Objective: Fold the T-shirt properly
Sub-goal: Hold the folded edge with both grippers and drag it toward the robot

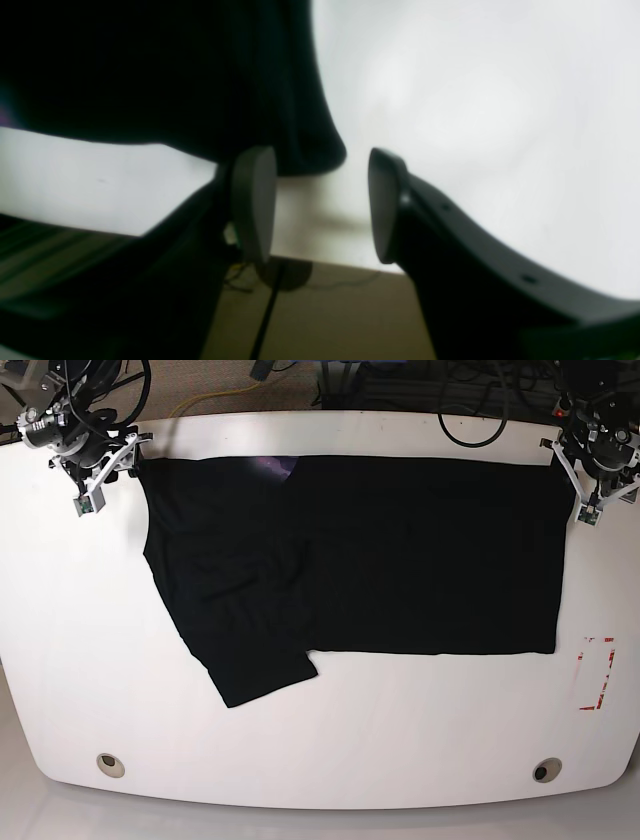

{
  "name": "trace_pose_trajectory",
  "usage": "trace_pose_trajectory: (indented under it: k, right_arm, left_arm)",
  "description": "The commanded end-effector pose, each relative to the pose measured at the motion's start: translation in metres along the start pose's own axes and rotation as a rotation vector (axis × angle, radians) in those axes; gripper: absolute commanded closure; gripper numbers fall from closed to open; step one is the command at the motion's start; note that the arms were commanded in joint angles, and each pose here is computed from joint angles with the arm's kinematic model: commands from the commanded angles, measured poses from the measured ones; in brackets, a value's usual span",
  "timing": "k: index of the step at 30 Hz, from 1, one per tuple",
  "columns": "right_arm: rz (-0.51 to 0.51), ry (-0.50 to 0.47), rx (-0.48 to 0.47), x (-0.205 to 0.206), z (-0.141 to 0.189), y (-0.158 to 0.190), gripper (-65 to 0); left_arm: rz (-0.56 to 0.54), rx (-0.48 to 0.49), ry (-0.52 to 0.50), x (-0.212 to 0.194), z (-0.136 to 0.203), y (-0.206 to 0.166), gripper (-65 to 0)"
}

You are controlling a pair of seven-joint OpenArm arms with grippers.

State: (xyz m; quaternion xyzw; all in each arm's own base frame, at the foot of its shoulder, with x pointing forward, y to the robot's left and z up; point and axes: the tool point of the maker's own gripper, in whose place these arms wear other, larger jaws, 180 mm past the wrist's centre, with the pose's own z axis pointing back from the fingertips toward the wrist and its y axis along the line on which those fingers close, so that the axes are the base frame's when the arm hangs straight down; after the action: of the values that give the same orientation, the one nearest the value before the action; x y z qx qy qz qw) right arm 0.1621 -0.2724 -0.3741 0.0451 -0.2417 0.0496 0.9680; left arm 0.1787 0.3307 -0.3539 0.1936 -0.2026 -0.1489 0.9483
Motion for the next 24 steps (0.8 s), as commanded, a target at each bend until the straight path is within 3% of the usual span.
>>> trace_pose_trajectory:
  k: [1, 6, 14, 21, 24]
  right_arm:
    - [0.022, -0.056, 0.004, 0.015, 0.007, -0.001, -29.2]
    - [0.035, -0.089, 0.039, 0.029, 0.002, 0.009, -29.2]
    - [0.059, -0.038, -0.006, 0.024, -0.005, 0.007, -29.3]
    - [0.009, 0.005, 0.006, 0.009, -0.019, 0.012, -42.6]
    - [-0.004, 0.028, 0.001, 0.004, -0.025, 0.011, -43.4]
  left_arm:
    - [0.011, 0.025, -0.078, 0.024, 0.005, 0.008, -38.3]
    - [0.048, 0.014, -0.116, 0.040, 0.003, 0.002, -38.3]
    - [0.068, -0.012, -0.088, 0.033, -0.008, -0.001, -38.3]
    - [0.090, -0.073, -0.068, 0.018, -0.032, -0.008, -38.3]
    - [0.098, -0.095, -0.070, 0.015, -0.039, -0.013, -38.3]
